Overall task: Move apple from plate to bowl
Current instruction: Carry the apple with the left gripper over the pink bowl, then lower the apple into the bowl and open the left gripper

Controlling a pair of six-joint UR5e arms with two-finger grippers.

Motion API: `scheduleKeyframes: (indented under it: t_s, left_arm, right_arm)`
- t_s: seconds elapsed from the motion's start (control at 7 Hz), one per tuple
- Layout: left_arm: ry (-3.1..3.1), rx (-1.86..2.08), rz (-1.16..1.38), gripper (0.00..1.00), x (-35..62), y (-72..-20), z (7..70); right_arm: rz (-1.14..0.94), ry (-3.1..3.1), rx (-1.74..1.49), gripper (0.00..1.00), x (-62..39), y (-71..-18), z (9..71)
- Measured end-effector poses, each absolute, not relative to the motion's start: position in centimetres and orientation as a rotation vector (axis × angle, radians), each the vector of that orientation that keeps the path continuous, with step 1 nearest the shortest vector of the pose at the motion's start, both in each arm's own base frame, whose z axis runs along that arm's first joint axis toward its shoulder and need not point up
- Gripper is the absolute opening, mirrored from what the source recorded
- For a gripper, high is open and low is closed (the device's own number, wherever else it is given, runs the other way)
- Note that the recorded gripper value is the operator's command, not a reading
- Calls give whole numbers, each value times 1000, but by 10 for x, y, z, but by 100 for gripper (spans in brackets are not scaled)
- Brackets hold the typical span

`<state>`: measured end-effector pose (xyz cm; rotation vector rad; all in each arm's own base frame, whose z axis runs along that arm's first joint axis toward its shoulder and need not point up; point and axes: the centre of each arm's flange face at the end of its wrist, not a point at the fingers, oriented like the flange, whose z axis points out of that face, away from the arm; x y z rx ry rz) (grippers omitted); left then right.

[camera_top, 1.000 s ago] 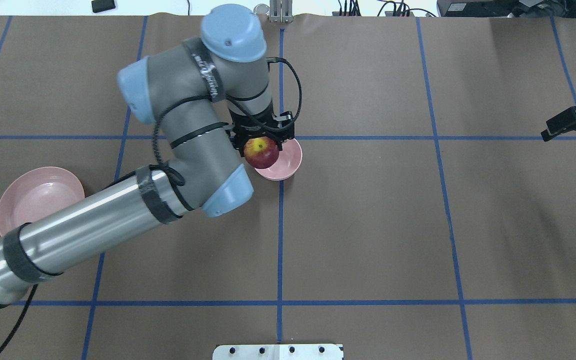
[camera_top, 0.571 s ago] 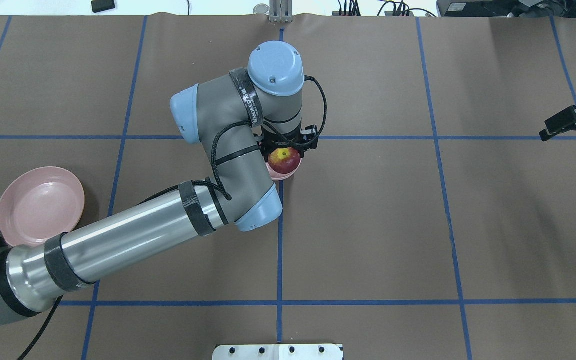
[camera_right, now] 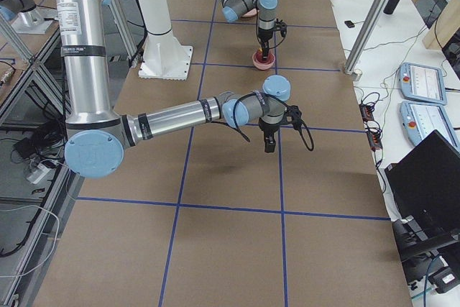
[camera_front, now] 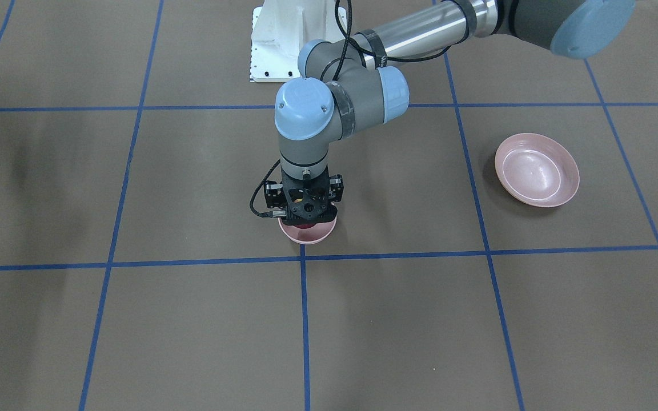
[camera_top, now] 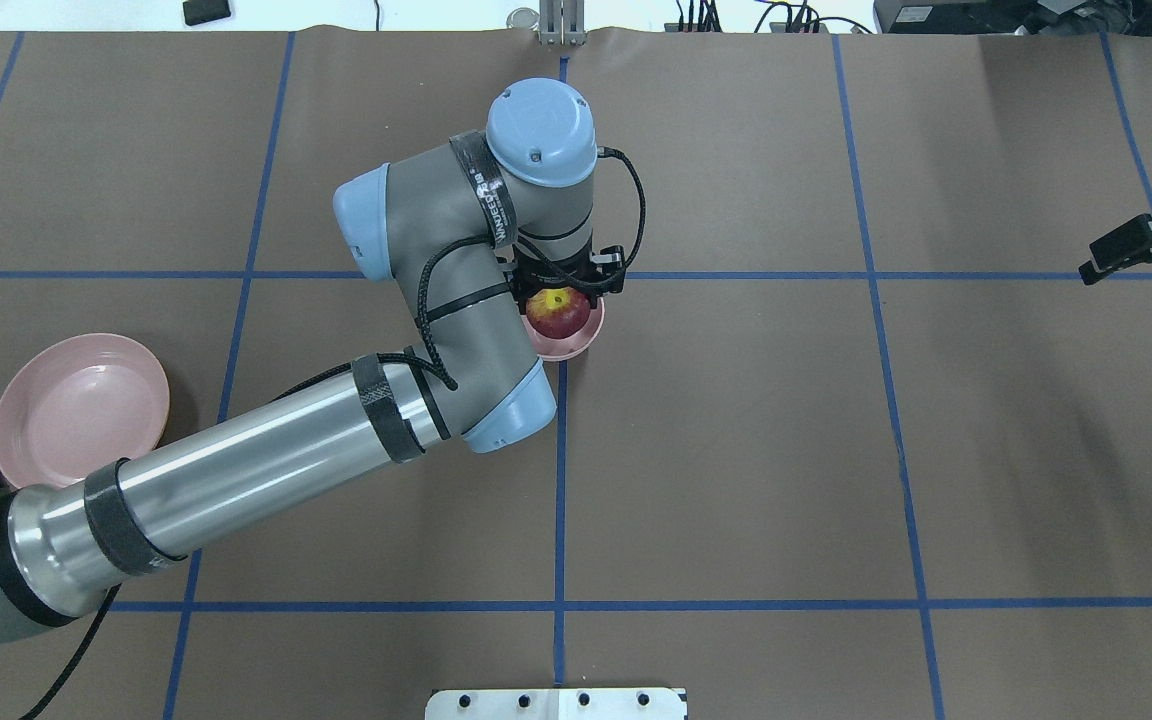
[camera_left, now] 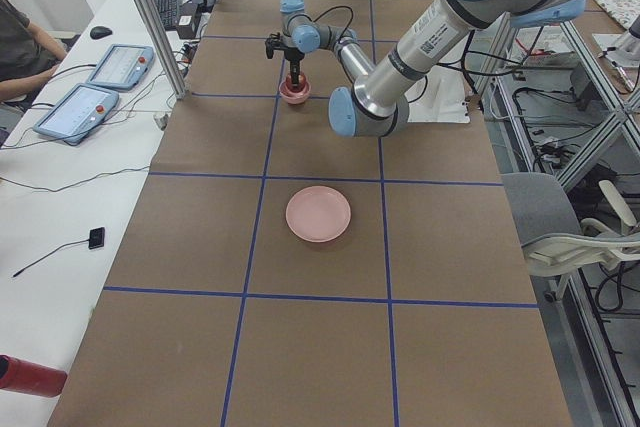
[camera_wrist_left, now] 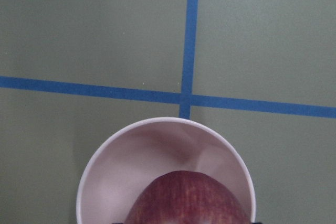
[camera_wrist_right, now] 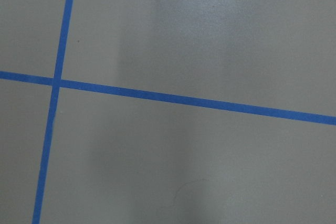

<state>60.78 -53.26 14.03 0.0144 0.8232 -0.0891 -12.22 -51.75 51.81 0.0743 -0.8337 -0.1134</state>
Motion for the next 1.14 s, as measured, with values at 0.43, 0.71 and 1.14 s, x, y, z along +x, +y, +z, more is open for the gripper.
scheduleKeyframes:
  t_s: [0.43, 0.71, 1.14]
  left_arm:
    - [814, 11, -86, 98, 609, -533, 150]
    - [821, 15, -90, 98, 600, -532, 149]
    - [845, 125, 11, 98, 465, -505, 232]
  right_arm:
    - [-112, -831, 73, 100, -124, -518, 518]
    - [-110, -830, 73, 100, -125, -519, 517]
    - [-110, -830, 73, 100, -129, -528, 517]
